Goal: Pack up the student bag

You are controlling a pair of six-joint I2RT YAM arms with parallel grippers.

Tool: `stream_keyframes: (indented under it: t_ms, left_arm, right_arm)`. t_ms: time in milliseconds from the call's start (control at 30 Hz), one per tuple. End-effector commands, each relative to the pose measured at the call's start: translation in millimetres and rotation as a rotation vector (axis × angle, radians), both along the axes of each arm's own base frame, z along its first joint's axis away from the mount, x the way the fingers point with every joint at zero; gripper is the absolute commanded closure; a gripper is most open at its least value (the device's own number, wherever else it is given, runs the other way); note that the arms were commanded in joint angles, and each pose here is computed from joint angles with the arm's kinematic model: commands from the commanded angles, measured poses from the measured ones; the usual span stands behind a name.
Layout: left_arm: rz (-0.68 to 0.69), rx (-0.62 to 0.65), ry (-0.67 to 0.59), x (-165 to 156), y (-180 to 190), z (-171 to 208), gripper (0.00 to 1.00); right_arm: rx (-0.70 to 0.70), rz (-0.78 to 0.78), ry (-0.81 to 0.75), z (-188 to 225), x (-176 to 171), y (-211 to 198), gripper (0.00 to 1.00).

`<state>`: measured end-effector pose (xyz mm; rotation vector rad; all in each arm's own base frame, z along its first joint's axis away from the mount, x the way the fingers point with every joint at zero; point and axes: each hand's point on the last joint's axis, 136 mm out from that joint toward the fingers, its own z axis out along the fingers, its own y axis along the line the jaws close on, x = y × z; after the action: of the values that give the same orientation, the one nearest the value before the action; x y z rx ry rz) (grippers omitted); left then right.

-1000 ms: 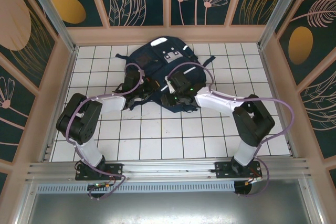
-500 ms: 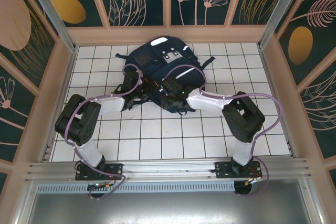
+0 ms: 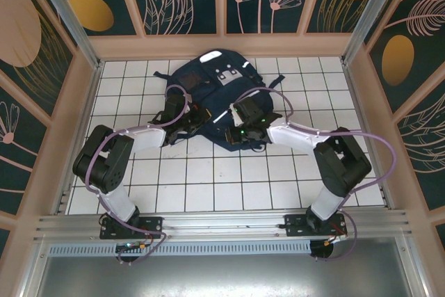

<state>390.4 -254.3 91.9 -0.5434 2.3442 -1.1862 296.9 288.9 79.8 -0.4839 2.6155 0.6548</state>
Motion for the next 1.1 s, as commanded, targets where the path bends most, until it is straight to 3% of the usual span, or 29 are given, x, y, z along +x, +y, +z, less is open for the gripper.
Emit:
stream_keyframes:
  t_ms: [0,333,533,833,933,1067]
  left_arm:
    - [0.007,0.032,-0.083,16,6,21,1.00]
    - [-0.051,0.091,-0.069,0,10,22,1.00]
    - [-0.163,0.153,-0.041,-16,7,10,1.00]
    - [-0.256,0.282,-0.042,-22,26,0,1.00]
    - [-0.279,0.316,-0.071,-11,33,10,1.00]
    - [-0.234,0.384,-0.076,7,58,8,1.00]
  right_arm:
    - [-0.122,-0.027,0.092,-16,-23,-45,1.00]
    - [-0.360,-0.221,-0.116,11,54,-143,1.00]
    - [-0.488,-0.195,-0.191,9,106,-172,1.00]
    - [-0.609,0.100,-0.462,14,153,-164,1.00]
    - [-0.667,0.195,-0.522,14,161,-162,1.00]
    - [-0.569,0.292,-0.537,20,151,-131,1.00]
